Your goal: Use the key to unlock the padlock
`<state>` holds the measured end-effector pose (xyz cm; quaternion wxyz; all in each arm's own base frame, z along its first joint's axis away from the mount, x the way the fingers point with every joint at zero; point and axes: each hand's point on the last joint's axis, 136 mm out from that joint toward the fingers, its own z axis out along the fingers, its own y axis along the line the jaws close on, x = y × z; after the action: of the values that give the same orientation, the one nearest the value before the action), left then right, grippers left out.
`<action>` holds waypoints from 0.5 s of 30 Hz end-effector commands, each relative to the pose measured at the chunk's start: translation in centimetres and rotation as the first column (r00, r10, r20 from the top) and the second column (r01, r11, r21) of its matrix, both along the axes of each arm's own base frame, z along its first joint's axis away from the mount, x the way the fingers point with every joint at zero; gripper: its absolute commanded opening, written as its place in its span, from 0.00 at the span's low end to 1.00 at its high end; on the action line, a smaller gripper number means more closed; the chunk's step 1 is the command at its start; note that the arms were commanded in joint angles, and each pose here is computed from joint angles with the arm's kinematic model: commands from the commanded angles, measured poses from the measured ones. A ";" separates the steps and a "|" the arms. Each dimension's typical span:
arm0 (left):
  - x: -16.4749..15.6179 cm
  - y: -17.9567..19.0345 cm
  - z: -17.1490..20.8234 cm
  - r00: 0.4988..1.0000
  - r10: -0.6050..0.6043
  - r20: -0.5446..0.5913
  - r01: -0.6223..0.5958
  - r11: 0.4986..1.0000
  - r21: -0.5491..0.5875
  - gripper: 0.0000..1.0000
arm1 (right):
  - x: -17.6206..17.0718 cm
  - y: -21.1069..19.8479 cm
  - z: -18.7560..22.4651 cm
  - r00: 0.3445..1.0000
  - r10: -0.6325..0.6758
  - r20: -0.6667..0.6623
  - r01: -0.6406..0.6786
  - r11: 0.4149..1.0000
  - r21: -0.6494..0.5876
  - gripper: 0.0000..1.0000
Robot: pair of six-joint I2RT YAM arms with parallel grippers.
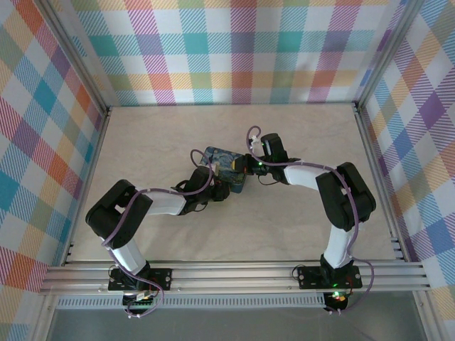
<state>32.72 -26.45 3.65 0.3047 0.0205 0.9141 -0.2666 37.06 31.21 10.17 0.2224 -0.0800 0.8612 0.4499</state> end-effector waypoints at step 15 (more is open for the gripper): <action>0.7 -1.5 4.4 0.999 0.045 0.018 -0.042 0.987 -0.152 0.25 | -1.7 -0.6 2.9 0.993 0.023 0.116 -0.017 0.999 -0.051 0.00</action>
<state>32.77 -26.59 4.20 0.2983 -0.0129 0.9115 -0.2827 35.68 30.88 10.79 0.2278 -0.0901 0.8665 0.4350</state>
